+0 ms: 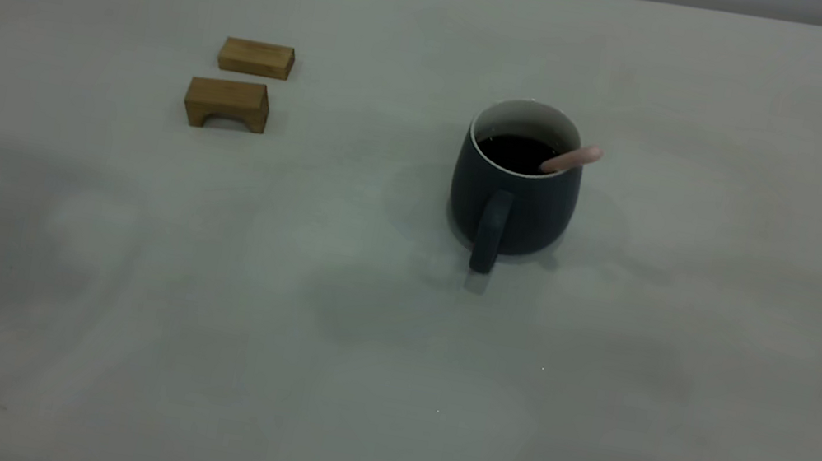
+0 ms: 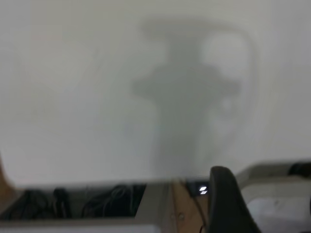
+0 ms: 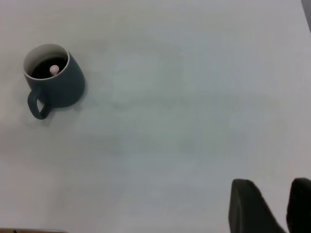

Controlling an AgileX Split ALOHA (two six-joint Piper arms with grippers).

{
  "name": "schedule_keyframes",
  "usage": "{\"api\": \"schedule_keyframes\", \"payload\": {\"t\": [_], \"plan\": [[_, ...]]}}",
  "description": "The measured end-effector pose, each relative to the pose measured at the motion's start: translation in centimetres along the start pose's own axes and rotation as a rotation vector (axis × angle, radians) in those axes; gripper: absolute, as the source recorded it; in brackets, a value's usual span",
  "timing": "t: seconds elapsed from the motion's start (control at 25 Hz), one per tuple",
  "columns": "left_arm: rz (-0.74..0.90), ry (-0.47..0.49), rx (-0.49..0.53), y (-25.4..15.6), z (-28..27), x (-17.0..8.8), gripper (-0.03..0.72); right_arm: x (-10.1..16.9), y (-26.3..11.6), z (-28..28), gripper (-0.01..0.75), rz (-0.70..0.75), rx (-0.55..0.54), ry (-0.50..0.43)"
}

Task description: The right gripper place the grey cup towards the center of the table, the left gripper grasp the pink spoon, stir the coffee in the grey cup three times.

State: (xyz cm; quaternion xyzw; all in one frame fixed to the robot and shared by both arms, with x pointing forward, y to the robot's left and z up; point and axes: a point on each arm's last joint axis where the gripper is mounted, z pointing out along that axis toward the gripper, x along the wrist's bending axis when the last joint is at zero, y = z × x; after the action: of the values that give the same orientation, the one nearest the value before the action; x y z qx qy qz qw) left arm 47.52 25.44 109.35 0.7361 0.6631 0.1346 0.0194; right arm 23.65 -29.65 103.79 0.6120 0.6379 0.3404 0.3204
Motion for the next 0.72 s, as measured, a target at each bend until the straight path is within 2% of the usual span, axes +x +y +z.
{"api": "schedule_keyframes", "payload": {"t": [0.08, 0.28, 0.4, 0.6, 0.72], "plan": [[-0.006, 0.007, -0.001, -4.4, 0.0, 0.7, 0.479, 0.0, 0.0, 0.0, 0.237, 0.000, 0.000, 0.000], [-0.123, -0.048, -0.124, -13.3, -0.7, 2.6, 0.479, 0.0, 0.0, 0.0, 0.237, 0.000, 0.000, 0.000], [-0.168, -0.062, -0.276, -18.2, -1.0, 3.2, 0.479, 0.0, 0.0, 0.0, 0.237, 0.000, 0.000, 0.000], [-0.231, -0.078, -0.532, -23.7, -1.2, 3.1, 0.479, 0.0, 0.0, 0.0, 0.237, 0.000, 0.000, 0.000], [-0.260, -0.075, -0.602, -25.3, -0.7, 2.9, 0.479, 0.0, 0.0, 0.0, 0.237, 0.000, 0.000, 0.000]]}}
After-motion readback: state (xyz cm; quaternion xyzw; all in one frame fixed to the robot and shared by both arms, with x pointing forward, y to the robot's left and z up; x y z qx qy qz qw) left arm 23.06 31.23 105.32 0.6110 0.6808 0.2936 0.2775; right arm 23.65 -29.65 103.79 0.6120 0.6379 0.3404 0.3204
